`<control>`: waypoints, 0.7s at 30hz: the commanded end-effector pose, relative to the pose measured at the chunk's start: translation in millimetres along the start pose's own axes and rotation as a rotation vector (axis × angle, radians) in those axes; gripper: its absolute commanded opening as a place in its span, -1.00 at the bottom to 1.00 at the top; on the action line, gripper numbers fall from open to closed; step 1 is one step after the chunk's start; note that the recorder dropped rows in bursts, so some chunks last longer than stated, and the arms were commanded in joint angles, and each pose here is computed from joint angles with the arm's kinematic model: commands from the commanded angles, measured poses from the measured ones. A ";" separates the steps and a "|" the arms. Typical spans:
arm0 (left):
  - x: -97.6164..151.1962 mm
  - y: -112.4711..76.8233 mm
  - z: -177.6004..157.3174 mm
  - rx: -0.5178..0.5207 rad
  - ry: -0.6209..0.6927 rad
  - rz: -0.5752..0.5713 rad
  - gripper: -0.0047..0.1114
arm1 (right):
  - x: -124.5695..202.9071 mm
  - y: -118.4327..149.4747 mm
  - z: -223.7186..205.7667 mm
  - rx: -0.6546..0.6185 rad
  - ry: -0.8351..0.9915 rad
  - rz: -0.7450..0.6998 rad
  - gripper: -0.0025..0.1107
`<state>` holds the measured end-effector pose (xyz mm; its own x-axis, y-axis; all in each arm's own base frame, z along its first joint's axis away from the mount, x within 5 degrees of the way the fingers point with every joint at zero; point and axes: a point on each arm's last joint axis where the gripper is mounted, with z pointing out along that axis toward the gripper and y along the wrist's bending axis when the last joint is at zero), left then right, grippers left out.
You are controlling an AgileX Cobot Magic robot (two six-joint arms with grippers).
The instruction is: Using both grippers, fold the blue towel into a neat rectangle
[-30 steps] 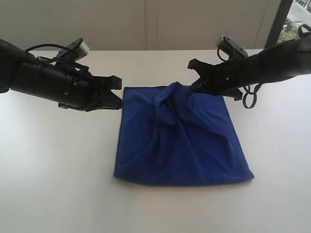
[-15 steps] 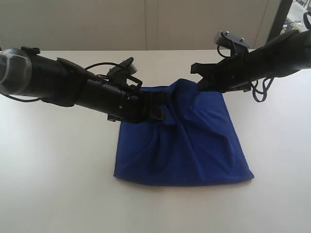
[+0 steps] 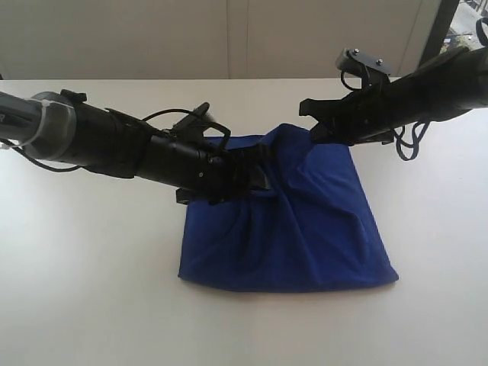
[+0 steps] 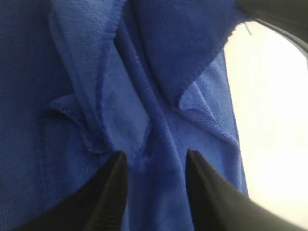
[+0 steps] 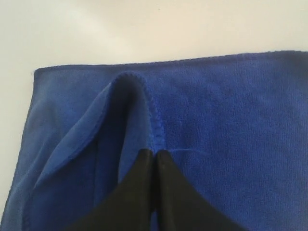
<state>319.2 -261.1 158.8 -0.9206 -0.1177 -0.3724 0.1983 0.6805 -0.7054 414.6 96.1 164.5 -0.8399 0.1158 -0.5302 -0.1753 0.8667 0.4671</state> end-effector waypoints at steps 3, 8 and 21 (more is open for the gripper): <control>-3.5 -2.1 1.5 -0.008 -0.031 -0.014 -0.13 | -2.2 1.7 -3.7 -0.003 -0.007 -0.002 -0.96; -1.5 -5.2 5.6 0.039 0.008 -0.016 -0.13 | -2.2 1.7 -3.7 -0.003 -0.007 -0.002 -0.96; 8.3 -6.9 4.4 0.057 0.116 0.077 -0.13 | -1.6 1.5 -3.5 -0.002 -0.006 -0.002 -0.96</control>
<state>315.9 -268.0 155.1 -0.9336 -0.0226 -0.3577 0.2596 0.6454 -0.7184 414.6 96.1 164.5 -0.8403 0.1174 -0.5293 -0.1738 0.8665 0.4680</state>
